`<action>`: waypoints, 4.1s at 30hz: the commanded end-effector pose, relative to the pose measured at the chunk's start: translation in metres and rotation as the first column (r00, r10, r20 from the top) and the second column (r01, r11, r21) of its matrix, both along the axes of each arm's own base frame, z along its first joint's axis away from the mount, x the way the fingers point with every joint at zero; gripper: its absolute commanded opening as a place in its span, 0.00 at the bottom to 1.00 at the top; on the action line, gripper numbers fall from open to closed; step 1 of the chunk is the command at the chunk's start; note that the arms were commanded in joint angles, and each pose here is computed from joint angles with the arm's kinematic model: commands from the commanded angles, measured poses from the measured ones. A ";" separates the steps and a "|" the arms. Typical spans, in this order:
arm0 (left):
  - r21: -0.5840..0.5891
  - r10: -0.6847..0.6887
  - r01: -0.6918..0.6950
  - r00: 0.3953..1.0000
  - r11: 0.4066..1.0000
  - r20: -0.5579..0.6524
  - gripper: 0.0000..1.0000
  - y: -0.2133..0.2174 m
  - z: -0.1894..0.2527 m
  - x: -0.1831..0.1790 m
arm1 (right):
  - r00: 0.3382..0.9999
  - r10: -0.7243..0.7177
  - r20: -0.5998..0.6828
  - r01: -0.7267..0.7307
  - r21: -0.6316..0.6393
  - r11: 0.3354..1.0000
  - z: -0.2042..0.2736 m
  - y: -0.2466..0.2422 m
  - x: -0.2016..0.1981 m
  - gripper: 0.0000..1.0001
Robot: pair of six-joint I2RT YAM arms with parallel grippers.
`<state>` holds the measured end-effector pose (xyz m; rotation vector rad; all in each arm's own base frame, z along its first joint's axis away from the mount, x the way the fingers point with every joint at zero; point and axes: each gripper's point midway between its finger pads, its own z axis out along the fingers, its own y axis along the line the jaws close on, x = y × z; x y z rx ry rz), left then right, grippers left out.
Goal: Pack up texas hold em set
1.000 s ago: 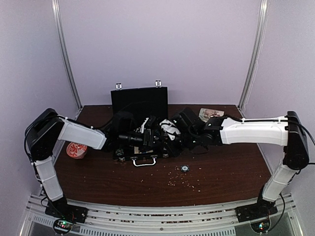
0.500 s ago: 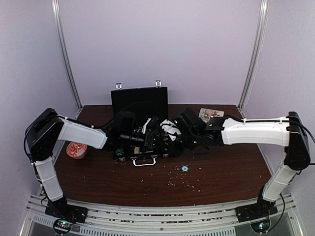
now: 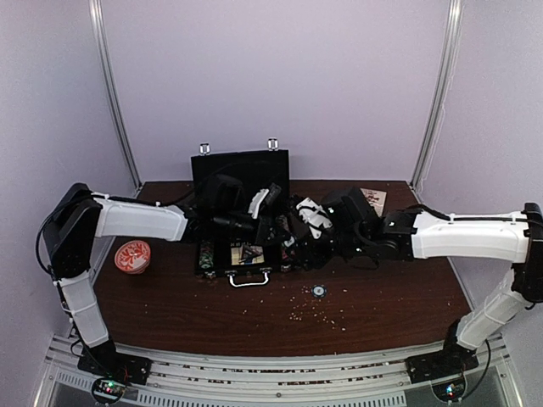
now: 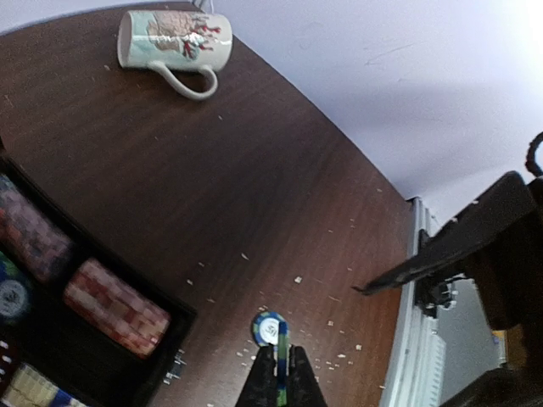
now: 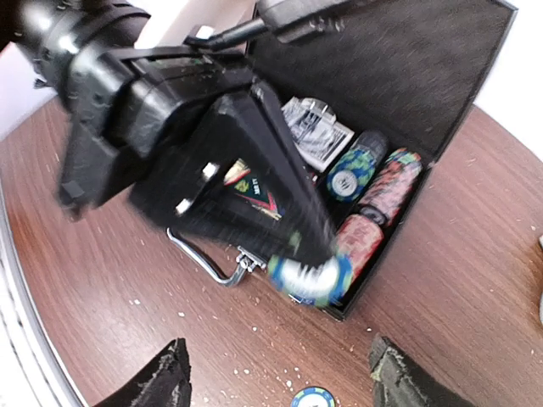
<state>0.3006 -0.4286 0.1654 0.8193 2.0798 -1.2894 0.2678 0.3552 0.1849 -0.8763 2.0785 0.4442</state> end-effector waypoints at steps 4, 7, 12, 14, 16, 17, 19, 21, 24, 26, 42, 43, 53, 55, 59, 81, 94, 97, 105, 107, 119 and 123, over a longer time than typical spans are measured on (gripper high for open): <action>0.306 -0.131 -0.023 0.872 0.952 0.472 0.00 0.010 -0.001 0.055 | 0.991 -0.099 0.094 0.086 0.140 0.986 0.034 -0.031 0.003 0.74; 0.376 -0.151 -0.054 0.856 0.925 0.495 0.00 0.016 -0.013 0.079 | 0.990 -0.104 0.095 0.086 0.181 0.980 0.034 -0.040 0.002 0.75; 0.438 -0.184 -0.073 0.837 0.896 0.516 0.00 0.020 -0.031 0.103 | 0.992 -0.096 0.080 0.075 0.228 0.971 0.038 -0.047 -0.001 0.75; 0.456 -0.203 -0.068 0.831 0.887 0.518 0.00 0.018 -0.034 0.109 | 0.993 -0.091 0.076 0.070 0.244 0.967 0.041 -0.048 -0.004 0.75; 0.474 -0.219 -0.060 0.831 0.878 0.511 0.00 0.017 -0.043 0.114 | 0.994 -0.085 0.072 0.063 0.260 0.963 0.043 -0.050 -0.006 0.75; 0.484 -0.226 -0.057 0.833 0.873 0.505 0.00 0.018 -0.048 0.116 | 0.994 -0.081 0.072 0.059 0.268 0.962 0.044 -0.050 -0.007 0.75; 0.498 -0.230 -0.056 0.839 0.866 0.494 0.00 0.019 -0.055 0.123 | 0.995 -0.075 0.070 0.052 0.279 0.959 0.046 -0.051 -0.009 0.75; 0.510 -0.228 -0.062 0.843 0.858 0.487 0.00 0.020 -0.062 0.128 | 0.995 -0.070 0.068 0.047 0.288 0.957 0.048 -0.051 -0.010 0.75; 0.524 -0.228 -0.070 0.846 0.849 0.482 0.00 0.022 -0.069 0.132 | 0.996 -0.066 0.068 0.043 0.295 0.955 0.049 -0.051 -0.011 0.75; 0.534 -0.230 -0.072 0.849 0.842 0.476 0.00 0.023 -0.074 0.133 | 0.996 -0.066 0.066 0.044 0.293 0.955 0.048 -0.052 -0.011 0.75; 0.600 -0.200 -0.143 0.861 0.788 0.468 0.11 0.041 -0.098 0.147 | 0.996 -0.070 0.051 0.053 0.282 0.958 0.041 -0.051 -0.006 0.75; 0.601 -0.198 -0.148 0.860 0.785 0.470 0.14 0.042 -0.098 0.148 | 0.996 -0.069 0.051 0.052 0.283 0.958 0.041 -0.051 -0.006 0.75; 0.613 -0.201 -0.158 0.856 0.774 0.476 0.32 0.046 -0.094 0.148 | 0.996 -0.082 0.046 0.067 0.266 0.962 0.035 -0.054 -0.002 0.76; 0.595 -0.185 -0.165 0.856 0.786 0.482 0.37 0.046 -0.085 0.146 | 0.994 -0.103 0.043 0.088 0.257 0.962 0.032 -0.057 0.003 0.76; 0.483 -0.123 -0.177 0.841 0.857 0.526 0.47 0.041 -0.036 0.135 | 0.986 -0.165 0.006 0.159 0.243 0.957 0.022 -0.069 0.018 0.76; 0.167 0.399 -0.582 0.712 0.796 0.577 0.84 0.199 0.147 0.031 | 0.902 -0.194 -0.386 0.219 0.022 0.975 -0.126 -0.057 0.010 0.39; 0.129 0.446 -0.638 0.654 0.759 0.612 0.87 0.227 0.140 0.032 | 0.854 -0.155 -0.496 0.162 -0.029 0.986 -0.175 -0.048 -0.020 0.33; 0.141 0.454 -0.638 0.669 0.757 0.588 0.87 0.228 0.133 0.038 | 0.850 -0.138 -0.508 0.135 -0.043 0.990 -0.181 -0.047 -0.028 0.32; 0.188 0.458 -0.629 0.709 0.755 0.536 0.87 0.229 0.110 0.050 | 0.833 -0.096 -0.545 0.058 -0.087 0.995 -0.189 -0.051 -0.066 0.30; 0.194 0.460 -0.632 0.710 0.750 0.533 0.87 0.231 0.107 0.051 | 0.825 -0.095 -0.557 0.054 -0.091 0.994 -0.191 -0.055 -0.077 0.30; 0.202 0.460 -0.630 0.715 0.750 0.526 0.87 0.231 0.103 0.053 | 0.833 -0.059 -0.551 0.041 -0.045 0.998 -0.182 -0.052 -0.105 0.29; 0.203 0.459 -0.628 0.718 0.752 0.523 0.87 0.231 0.103 0.053 | 0.825 -0.027 -0.564 0.001 -0.047 0.999 -0.185 -0.044 -0.115 0.28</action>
